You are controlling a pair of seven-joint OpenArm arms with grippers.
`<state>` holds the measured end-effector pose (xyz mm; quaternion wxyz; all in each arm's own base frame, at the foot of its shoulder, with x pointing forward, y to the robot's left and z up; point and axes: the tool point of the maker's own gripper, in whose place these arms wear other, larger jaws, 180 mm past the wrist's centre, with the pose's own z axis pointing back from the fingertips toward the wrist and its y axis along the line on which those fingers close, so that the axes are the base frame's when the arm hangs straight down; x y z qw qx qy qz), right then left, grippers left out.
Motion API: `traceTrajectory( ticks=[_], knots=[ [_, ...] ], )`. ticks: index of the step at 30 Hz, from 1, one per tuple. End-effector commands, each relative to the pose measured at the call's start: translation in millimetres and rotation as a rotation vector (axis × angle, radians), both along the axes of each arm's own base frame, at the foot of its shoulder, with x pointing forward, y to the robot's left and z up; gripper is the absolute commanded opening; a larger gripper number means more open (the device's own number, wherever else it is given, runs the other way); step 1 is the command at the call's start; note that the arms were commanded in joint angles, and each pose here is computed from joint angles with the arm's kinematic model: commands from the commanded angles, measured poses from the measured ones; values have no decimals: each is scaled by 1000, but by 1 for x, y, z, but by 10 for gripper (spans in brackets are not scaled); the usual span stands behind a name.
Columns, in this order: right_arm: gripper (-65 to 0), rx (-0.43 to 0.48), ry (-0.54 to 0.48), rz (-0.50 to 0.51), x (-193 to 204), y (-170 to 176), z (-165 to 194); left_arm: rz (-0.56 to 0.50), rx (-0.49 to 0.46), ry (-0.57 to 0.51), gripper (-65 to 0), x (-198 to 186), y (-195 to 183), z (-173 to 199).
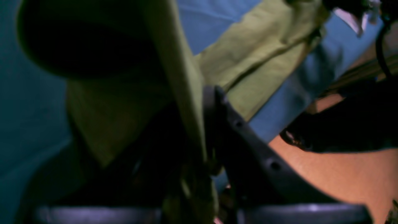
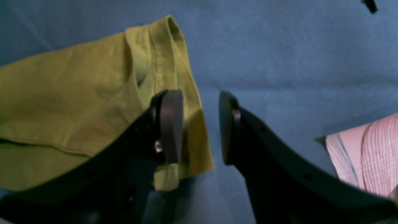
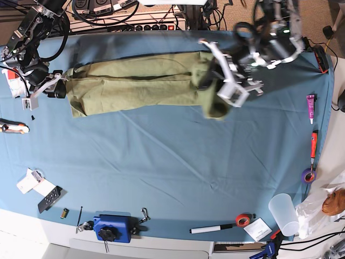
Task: Layout the t-shirt on the table in an organized manner, then fold the t-shirt properly
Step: 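Lift the strip end with the left gripper and fold it toward the right gripper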
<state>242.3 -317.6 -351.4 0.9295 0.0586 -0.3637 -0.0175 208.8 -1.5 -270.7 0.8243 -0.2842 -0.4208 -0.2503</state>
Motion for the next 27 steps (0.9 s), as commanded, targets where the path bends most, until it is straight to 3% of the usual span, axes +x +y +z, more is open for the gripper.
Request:
traceTrajectory(
  ticks=[1,6,10,17,21,25,27],
  knots=[
    [-449,-19,-55,5,9,-4,15,-18,-27,-25,-650,1,-10,6],
    [-449,-19,-58,5,10,-4,16,-108,-4,27,-650,-9,-43,-16],
    [-449,-19,-58,5,10,-4,16,-77,2,39,-650,3,-56,-24],
    [-449,-19,-58,5,10,-4,16,-112,-10,46,-650,12,-76,-29],
    [-449,-19,-62,5,10,-4,16,-169,-53,-31,-650,11,-87,-16],
    [-449,-19,-64,5,10,-4,16,-190,-137,-83,-379,11,-96,1],
    [-449,-19,-66,4,10,-5,17,-199,-196,-77,-338,9,-100,10]
  ],
)
